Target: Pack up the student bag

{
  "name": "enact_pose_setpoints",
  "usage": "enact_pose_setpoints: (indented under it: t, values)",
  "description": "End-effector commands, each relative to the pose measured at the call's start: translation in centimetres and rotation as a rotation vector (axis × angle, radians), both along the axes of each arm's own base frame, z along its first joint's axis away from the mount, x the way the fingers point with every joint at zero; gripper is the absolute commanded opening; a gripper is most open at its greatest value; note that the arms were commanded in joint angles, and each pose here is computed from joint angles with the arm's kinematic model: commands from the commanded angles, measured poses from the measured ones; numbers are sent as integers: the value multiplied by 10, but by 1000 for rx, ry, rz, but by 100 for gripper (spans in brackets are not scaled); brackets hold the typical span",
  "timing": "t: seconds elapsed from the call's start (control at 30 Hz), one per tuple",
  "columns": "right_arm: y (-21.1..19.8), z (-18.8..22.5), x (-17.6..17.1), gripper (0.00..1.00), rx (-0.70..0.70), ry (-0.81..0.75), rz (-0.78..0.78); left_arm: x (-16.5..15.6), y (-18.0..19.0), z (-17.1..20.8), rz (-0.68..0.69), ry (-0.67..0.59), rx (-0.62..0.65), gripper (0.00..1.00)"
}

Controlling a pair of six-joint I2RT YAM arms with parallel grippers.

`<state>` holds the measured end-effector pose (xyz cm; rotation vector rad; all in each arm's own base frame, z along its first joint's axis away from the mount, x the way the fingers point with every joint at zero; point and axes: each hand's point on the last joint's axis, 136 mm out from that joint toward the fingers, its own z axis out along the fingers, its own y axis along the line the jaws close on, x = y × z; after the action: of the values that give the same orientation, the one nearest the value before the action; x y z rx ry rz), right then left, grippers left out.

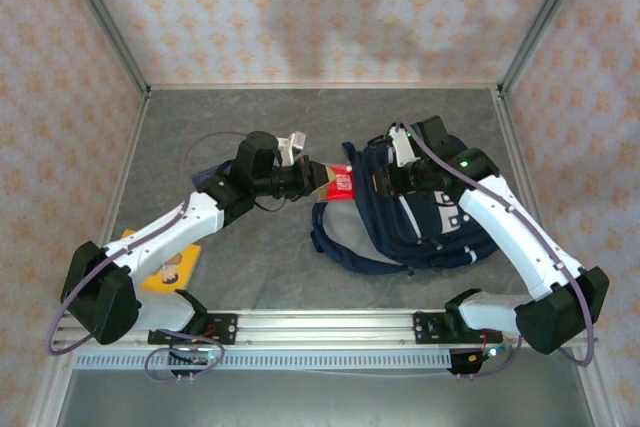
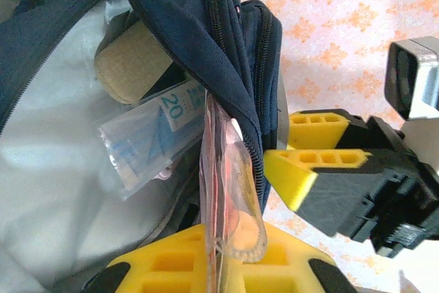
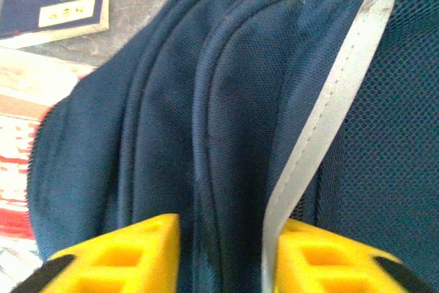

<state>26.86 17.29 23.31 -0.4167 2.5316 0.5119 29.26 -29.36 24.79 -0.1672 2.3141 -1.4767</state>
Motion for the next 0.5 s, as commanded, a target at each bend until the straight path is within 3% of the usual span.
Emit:
enact_pose_setpoints:
  t: [0.0,0.3,0.47]
  values:
    - [4,33,-11,45,88,-15,-10,0,-17,47,-42,-123,-146,0]
    - [5,55,-26,46,80,-43,-17,1,-25,54,-47,-129,-161,0]
    - [-9,70,-21,47,-38,-119,-55,2,-27,55,-47,-127,-164,0]
